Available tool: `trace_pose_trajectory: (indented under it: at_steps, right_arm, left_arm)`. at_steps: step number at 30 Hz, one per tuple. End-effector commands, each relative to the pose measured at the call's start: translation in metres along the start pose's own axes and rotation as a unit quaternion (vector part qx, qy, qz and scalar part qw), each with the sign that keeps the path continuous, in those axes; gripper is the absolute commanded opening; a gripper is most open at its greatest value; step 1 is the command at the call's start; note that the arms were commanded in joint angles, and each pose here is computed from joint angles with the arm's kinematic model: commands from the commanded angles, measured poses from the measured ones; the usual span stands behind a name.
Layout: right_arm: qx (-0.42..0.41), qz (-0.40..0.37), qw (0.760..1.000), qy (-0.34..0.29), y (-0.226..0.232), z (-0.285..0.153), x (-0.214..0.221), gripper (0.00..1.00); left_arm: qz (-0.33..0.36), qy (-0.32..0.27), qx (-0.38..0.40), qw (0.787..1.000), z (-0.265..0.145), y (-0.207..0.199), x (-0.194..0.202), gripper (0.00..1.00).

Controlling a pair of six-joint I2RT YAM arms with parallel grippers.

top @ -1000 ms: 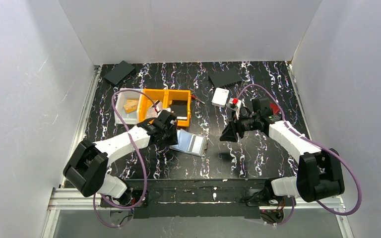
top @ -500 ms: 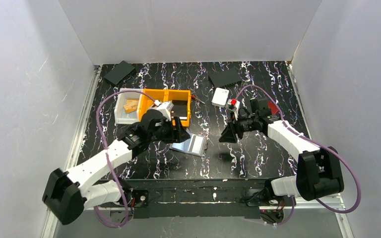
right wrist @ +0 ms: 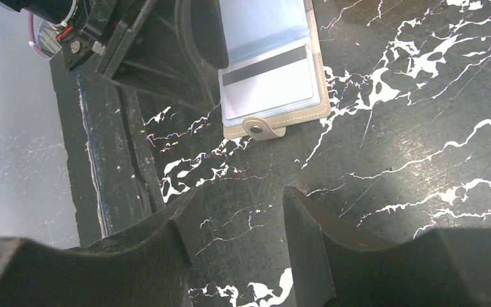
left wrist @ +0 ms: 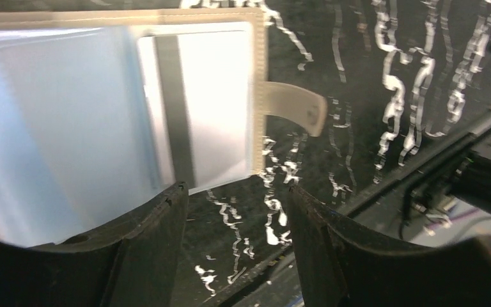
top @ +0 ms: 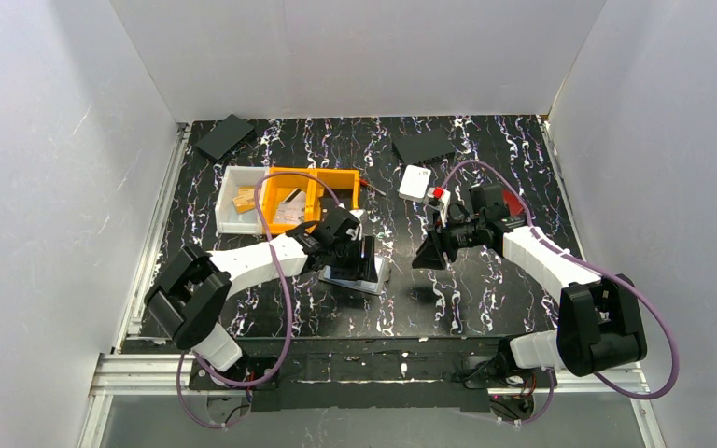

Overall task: Take the credit cards out of the card holder
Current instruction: Remove the credit card from the card holder.

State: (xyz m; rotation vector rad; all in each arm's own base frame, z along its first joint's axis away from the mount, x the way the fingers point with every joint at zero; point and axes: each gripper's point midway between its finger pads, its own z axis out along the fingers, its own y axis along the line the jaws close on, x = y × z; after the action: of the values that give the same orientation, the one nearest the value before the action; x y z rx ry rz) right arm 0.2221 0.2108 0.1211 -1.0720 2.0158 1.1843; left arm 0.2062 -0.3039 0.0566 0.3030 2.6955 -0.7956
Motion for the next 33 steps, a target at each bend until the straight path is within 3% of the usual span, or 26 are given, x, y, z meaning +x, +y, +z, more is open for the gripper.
trace_pose_trajectory:
  at_steps: [1,8,14,22,26,33]
  right_arm:
    - [-0.005,-0.018,1.000,-0.006,0.000,0.000,-0.012,0.58]
    - [-0.009,-0.017,1.000,-0.004,0.001,0.002,-0.010,0.57]
    - [-0.023,-0.007,1.000,-0.003,0.006,0.007,-0.008,0.57]
    - [-0.062,0.026,0.997,-0.025,0.020,0.014,-0.012,0.57]
    - [-0.070,0.063,0.994,-0.048,0.021,0.020,-0.018,0.52]
    - [-0.053,0.135,0.988,-0.053,0.013,0.036,-0.015,0.42]
  left_arm:
    - [0.013,-0.040,-0.083,0.996,-0.013,0.026,-0.016,0.57]
    - [0.027,-0.023,-0.083,0.996,-0.001,0.026,-0.017,0.56]
    - [0.022,-0.015,-0.068,0.997,0.009,0.021,-0.018,0.48]
    - [0.013,-0.001,-0.091,0.996,0.017,0.032,-0.012,0.49]
    - [-0.010,0.004,-0.067,0.998,0.024,0.025,-0.006,0.34]
    - [-0.087,-0.019,-0.025,0.996,0.027,0.021,0.008,0.31]
